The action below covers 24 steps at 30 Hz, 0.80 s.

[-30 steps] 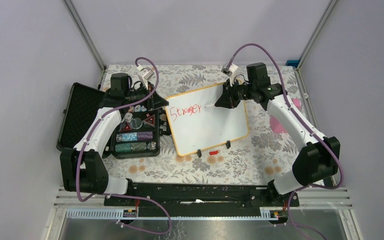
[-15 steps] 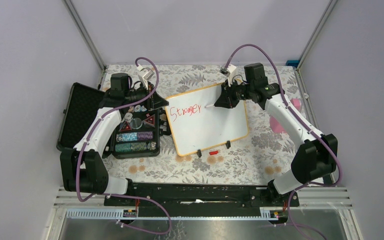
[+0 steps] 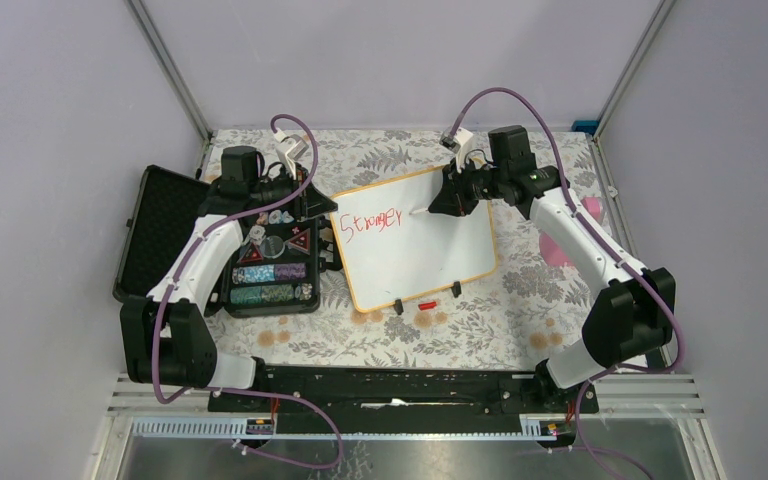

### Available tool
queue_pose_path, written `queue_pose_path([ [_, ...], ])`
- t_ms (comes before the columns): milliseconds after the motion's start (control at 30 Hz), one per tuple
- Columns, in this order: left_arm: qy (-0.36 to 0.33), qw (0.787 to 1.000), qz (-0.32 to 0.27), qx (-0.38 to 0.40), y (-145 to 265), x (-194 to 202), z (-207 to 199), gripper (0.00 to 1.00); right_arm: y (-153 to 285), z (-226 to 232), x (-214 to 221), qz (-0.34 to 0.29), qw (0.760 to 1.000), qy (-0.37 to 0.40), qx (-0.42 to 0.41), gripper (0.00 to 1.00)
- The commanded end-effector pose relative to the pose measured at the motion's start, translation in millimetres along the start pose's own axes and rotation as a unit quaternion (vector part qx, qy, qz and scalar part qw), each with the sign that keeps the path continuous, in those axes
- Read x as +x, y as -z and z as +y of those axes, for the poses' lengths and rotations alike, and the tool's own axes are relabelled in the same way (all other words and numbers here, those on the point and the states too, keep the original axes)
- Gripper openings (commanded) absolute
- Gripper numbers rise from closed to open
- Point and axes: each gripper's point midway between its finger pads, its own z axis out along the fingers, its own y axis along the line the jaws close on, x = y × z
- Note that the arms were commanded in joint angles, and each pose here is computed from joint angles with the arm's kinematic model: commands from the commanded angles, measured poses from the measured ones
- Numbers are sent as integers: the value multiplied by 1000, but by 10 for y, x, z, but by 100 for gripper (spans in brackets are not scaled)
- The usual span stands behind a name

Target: Write a sentence on the whiteboard

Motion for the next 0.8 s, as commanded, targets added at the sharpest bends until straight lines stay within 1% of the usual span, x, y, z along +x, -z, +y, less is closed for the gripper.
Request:
queue_pose_path([
  [0,-23,1000,16,-4,-36,118,-19,0,25,37,-193,-20,999,27,-3,0],
  [767,-21,1000,17,-3,-41,124,-19,0,-4,-187,-227,-16,999,27,35,0],
])
